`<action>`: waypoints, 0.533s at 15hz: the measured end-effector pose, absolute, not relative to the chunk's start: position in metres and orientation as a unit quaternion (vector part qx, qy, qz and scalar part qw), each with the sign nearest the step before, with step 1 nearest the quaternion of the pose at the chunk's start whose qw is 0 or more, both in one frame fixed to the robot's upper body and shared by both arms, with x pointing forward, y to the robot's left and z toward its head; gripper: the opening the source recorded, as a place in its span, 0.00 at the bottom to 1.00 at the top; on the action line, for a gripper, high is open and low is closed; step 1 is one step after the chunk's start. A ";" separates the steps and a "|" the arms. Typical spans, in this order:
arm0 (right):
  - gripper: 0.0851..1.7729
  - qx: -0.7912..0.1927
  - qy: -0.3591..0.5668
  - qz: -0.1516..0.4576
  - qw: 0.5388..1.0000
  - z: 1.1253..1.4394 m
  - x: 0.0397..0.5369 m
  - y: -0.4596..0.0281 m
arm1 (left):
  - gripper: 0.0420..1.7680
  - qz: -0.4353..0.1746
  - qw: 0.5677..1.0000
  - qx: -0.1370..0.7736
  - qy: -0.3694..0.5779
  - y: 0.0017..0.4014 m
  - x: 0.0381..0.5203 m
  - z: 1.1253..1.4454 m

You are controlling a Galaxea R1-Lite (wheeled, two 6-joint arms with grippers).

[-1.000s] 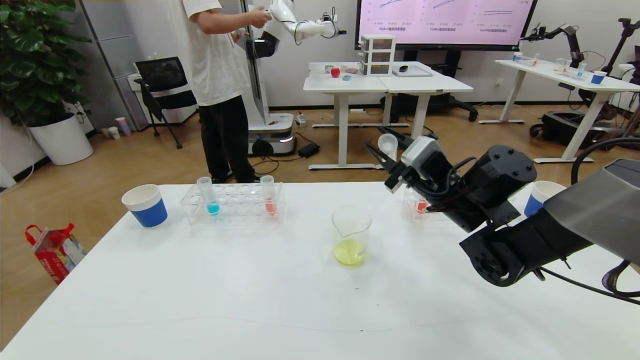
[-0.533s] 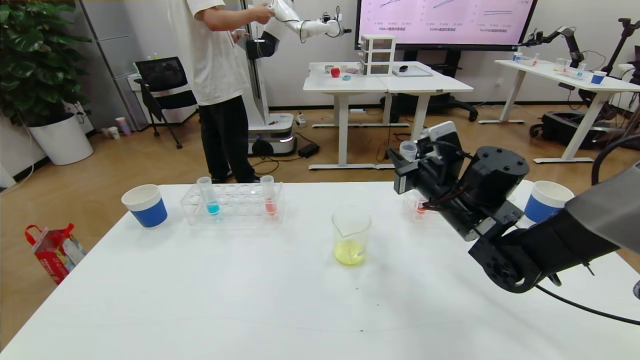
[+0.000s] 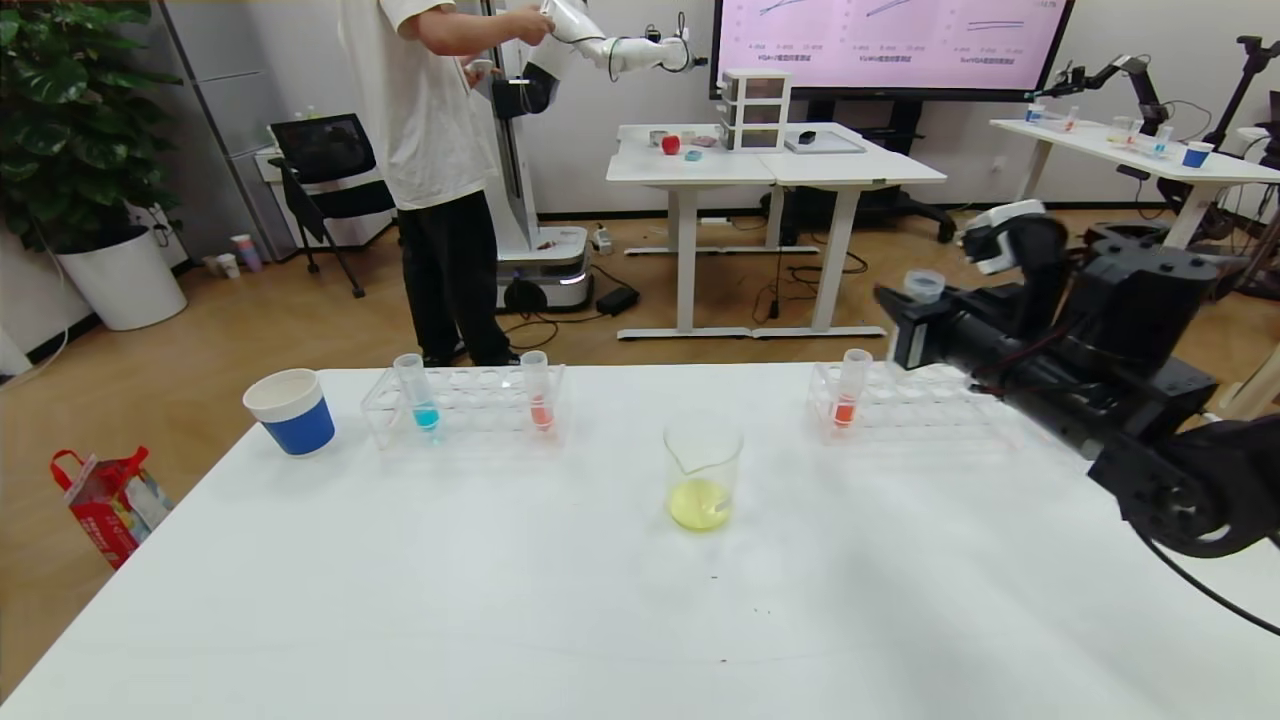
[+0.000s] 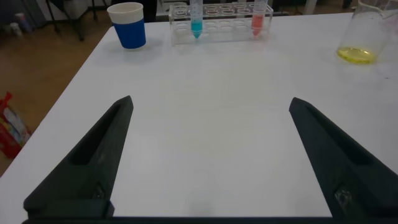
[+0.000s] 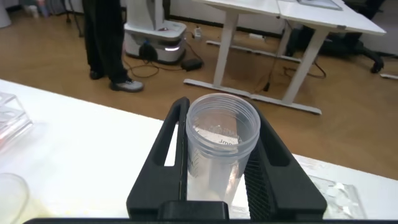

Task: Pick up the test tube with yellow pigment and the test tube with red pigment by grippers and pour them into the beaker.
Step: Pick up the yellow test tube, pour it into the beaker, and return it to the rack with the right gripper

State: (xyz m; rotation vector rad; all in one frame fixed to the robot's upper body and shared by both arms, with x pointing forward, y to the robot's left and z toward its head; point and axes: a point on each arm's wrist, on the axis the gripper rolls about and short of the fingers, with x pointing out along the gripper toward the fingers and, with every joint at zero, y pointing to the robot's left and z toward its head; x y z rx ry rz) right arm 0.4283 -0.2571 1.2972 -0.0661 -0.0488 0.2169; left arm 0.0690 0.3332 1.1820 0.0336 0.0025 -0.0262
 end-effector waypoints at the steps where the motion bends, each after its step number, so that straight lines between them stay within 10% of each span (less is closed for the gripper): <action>1: 0.25 -0.032 -0.026 0.089 0.995 1.301 0.429 -0.279 | 0.99 -0.013 1.000 0.017 0.001 0.333 0.069 1.182; 8: 0.25 -0.036 -0.027 -0.036 0.998 1.303 0.435 -0.417 | 0.99 -0.013 1.000 0.017 0.001 0.333 0.069 1.182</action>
